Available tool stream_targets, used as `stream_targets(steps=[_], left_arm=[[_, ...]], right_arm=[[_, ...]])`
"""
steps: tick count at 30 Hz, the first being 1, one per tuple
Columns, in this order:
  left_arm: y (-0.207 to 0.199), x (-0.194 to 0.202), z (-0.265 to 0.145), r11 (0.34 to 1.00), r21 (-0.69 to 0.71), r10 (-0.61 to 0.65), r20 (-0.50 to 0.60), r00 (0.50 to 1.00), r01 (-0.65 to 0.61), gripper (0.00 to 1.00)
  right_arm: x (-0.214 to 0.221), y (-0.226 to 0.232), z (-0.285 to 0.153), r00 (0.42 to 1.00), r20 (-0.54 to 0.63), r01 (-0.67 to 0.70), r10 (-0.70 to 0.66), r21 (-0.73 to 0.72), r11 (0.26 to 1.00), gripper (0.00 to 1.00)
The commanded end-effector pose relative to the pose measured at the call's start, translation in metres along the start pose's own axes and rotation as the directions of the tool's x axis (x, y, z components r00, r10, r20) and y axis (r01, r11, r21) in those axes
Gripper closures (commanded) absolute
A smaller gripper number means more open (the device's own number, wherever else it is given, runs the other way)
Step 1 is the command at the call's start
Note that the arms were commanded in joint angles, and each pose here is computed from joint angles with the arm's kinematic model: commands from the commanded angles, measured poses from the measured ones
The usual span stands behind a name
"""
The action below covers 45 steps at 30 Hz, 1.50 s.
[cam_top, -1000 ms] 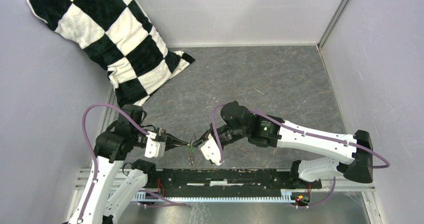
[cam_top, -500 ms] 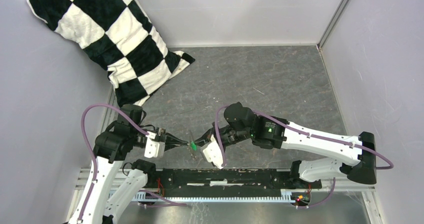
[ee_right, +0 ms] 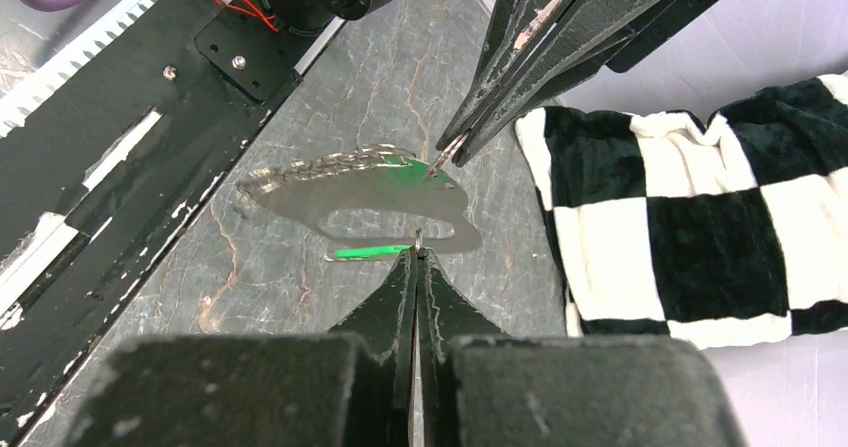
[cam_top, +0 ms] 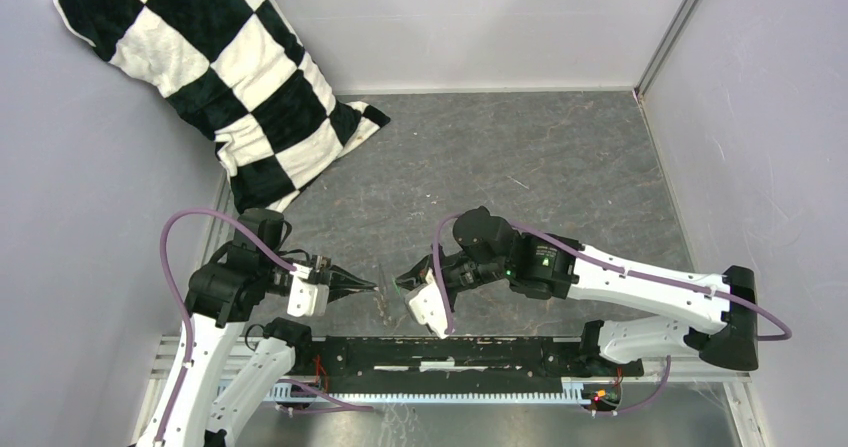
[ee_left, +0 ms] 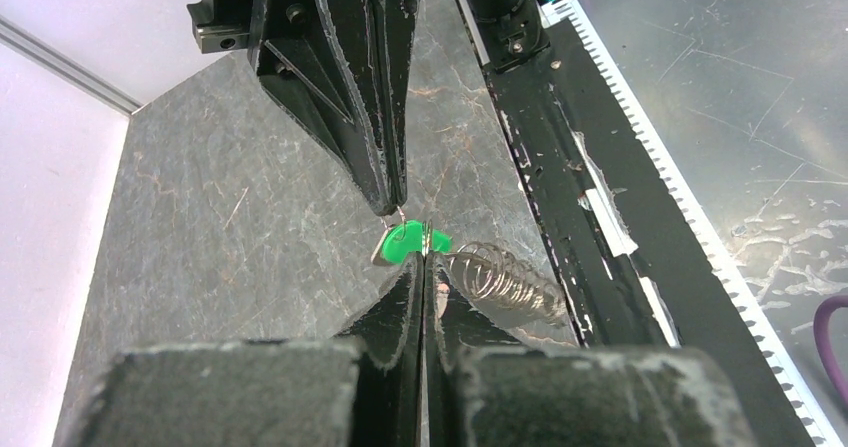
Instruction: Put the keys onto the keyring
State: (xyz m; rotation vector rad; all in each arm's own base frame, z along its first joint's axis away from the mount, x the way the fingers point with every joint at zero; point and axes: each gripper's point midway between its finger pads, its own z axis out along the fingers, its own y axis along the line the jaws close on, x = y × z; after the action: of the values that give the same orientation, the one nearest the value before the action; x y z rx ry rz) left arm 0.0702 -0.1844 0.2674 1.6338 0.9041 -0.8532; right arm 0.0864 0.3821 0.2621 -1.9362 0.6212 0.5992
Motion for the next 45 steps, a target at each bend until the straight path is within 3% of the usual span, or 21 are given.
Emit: stream_targets(steps=[1, 45], left_arm=[[0.001, -0.019, 0.000, 1.000, 0.011, 0.010, 0.055, 0.998, -0.011, 0.98], [0.001, -0.015, 0.001, 1.000, 0.014, -0.021, 0.051, 0.999, 0.020, 0.98]], right_arm=[[-0.019, -0.015, -0.003, 0.997, 0.060, 0.037, -0.039, 0.043, 0.998, 0.99], [-0.050, -0.027, 0.002, 0.983, 0.096, 0.146, -0.154, 0.088, 0.985, 0.99]])
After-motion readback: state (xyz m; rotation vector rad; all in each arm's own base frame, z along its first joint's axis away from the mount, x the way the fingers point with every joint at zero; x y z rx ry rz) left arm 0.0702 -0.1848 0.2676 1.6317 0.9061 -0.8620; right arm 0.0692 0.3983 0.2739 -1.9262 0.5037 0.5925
